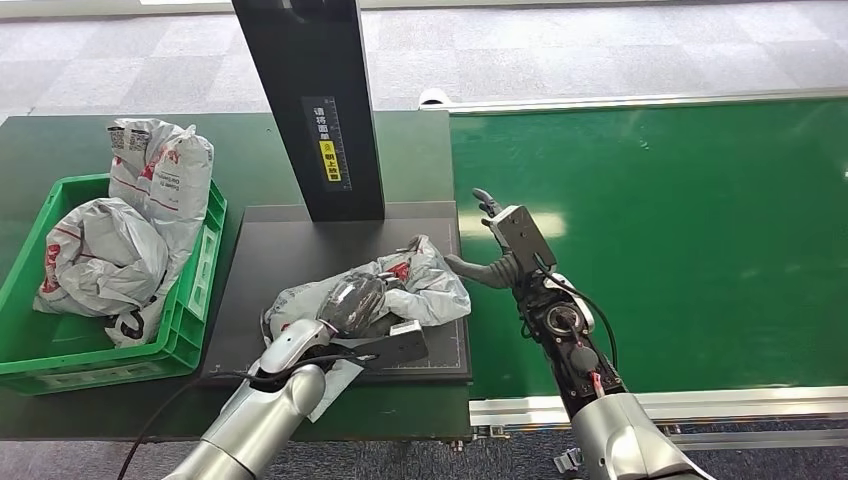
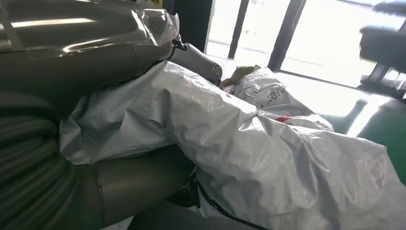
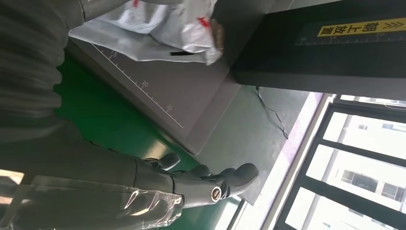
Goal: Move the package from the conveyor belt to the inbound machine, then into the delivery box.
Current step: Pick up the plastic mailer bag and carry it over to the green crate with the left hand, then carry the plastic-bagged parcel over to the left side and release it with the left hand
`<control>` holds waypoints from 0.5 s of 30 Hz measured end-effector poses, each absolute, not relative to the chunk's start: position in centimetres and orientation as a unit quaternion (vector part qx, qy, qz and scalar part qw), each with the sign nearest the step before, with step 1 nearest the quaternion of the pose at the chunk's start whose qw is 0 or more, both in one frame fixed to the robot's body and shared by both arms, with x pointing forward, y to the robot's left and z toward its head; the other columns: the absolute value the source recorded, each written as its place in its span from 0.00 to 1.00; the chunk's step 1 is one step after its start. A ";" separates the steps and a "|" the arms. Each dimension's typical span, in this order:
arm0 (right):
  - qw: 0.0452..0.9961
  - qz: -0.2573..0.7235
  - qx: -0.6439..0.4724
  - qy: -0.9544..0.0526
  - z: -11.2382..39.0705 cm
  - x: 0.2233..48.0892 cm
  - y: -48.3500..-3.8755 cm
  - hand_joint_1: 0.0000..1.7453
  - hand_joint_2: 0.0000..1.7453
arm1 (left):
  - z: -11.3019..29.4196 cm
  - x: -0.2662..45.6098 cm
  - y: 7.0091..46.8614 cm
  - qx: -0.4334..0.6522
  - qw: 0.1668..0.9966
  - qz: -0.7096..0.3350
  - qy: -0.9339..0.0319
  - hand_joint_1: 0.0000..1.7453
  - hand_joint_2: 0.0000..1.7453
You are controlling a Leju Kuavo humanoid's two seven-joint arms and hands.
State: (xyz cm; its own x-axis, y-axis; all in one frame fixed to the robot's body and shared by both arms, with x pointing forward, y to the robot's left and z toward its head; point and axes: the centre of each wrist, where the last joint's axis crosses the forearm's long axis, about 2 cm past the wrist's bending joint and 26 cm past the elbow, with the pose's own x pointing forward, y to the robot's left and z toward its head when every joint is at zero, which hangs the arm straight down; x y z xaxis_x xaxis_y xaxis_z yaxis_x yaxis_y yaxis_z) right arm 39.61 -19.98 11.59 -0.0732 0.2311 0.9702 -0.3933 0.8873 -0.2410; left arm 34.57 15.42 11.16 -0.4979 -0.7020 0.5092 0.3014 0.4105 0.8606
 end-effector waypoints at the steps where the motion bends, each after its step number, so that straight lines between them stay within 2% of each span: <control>1: 0.678 0.230 0.058 -0.696 11.6 39.6 -20.0 0.00 1.00 | 11.4 34.5 15.4 0.148 0.469 -0.504 -0.709 1.00 1.00; 9: 0.668 0.223 0.060 -0.707 11.4 39.4 -20.6 0.00 1.00 | 16.2 33.7 15.7 0.208 0.359 -0.263 -0.871 1.00 1.00; 15: 0.667 0.214 0.065 -0.711 11.1 39.2 -21.0 0.00 1.00 | 19.6 32.8 16.3 0.273 0.248 -0.143 -0.919 1.00 1.00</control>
